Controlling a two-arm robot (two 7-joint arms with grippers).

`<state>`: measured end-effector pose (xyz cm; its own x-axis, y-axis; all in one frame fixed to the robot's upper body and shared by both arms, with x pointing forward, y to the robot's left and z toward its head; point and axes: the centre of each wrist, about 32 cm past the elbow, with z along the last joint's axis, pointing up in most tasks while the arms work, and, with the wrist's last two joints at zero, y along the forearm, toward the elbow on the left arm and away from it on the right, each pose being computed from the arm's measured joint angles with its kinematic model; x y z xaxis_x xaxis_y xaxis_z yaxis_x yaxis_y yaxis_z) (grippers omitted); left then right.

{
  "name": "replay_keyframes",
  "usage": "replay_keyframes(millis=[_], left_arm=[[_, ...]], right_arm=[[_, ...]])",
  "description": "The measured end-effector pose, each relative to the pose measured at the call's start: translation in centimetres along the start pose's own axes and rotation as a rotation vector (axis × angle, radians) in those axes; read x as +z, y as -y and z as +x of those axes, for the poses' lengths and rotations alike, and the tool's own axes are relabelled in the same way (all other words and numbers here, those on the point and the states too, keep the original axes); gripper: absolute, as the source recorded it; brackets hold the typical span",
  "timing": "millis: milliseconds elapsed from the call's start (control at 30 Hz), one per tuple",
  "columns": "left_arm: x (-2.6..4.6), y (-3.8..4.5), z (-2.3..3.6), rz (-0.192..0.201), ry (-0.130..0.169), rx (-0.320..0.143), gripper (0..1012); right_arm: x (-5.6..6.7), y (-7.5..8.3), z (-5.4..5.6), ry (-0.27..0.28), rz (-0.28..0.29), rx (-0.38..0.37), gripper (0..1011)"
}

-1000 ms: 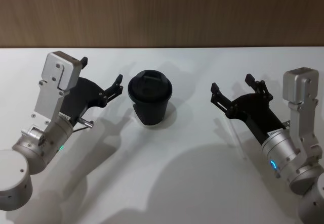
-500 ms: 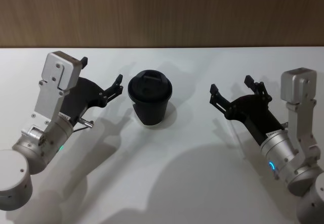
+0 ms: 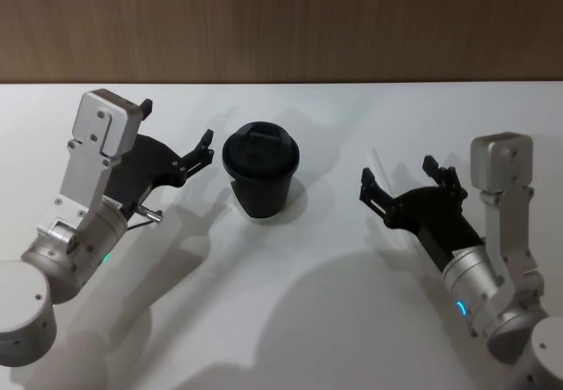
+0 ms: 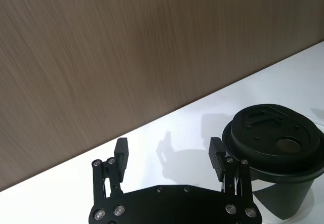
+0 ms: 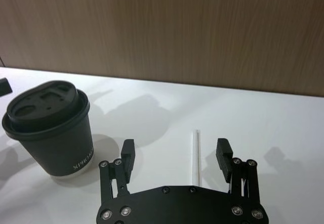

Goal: Pick up the straw with one hand, pass it to the other hand, and insert it into the cup.

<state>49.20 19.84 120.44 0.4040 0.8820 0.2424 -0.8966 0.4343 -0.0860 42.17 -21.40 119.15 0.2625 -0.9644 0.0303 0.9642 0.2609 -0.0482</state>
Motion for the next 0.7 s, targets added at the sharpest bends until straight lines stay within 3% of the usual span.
replay_keyframes(millis=[367, 700], left_arm=[[0.00, 0.00, 0.00, 0.000, 0.000, 0.000, 1003], [0.00, 0.00, 0.00, 0.000, 0.000, 0.000, 1003]], right_arm=[[-0.3, 1.2, -0.7, 0.011, -0.059, -0.032, 1001], [-0.4, 1.8, 0.0, 0.036, -0.088, -0.043, 1001]])
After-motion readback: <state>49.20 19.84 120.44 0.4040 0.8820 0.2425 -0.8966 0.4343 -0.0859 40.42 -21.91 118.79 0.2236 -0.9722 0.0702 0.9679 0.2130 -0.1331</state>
